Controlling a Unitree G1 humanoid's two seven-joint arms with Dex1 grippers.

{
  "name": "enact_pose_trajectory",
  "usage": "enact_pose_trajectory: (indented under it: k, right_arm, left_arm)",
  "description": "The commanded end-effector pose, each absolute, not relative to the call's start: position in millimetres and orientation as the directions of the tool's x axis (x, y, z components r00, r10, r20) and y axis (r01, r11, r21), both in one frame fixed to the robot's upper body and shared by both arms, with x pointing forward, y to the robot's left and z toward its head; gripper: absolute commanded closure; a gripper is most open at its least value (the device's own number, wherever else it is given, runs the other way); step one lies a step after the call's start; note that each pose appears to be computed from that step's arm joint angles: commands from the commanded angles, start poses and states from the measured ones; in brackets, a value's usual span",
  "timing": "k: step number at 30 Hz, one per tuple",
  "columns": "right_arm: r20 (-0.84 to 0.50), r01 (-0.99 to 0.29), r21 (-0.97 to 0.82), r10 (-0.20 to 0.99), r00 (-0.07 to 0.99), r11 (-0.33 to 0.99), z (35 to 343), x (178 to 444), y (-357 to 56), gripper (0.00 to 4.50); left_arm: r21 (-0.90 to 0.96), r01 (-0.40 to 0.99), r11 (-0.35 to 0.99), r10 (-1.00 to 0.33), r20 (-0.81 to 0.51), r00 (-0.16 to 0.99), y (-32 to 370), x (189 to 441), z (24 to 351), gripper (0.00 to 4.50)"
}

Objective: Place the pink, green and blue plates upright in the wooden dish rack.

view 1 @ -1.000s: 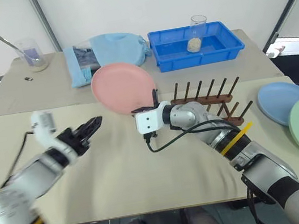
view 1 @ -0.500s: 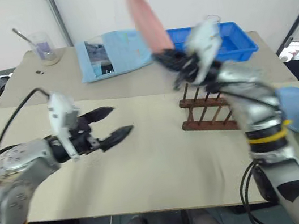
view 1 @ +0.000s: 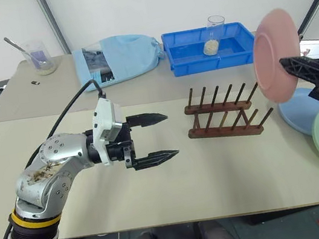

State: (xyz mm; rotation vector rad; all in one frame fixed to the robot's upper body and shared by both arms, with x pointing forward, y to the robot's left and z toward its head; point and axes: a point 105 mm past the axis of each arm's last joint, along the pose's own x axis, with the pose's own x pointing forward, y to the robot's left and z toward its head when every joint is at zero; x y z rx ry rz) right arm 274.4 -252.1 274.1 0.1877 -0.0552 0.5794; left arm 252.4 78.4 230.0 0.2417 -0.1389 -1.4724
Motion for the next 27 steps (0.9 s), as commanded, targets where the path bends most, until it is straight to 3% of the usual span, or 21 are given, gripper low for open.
enact_pose_trajectory:
  k: [1,15,27]
  right_arm:
    - [0.154,-0.568,0.149,0.549,0.822,0.809,289,265,-252,4.5]
    - [0.186,-0.521,0.324,0.487,0.853,0.789,287,269,-268,4.5]
    - [0.107,-0.503,0.37,0.502,0.859,0.782,273,286,-272,4.5]
  left_arm:
    - [0.298,0.953,0.051,-0.996,-0.053,0.07,75,252,235,0.07]
    - [0.299,0.953,0.046,-0.996,-0.054,0.065,75,253,233,0.07]
    - [0.302,0.953,0.041,-0.997,-0.048,0.058,71,252,232,0.07]
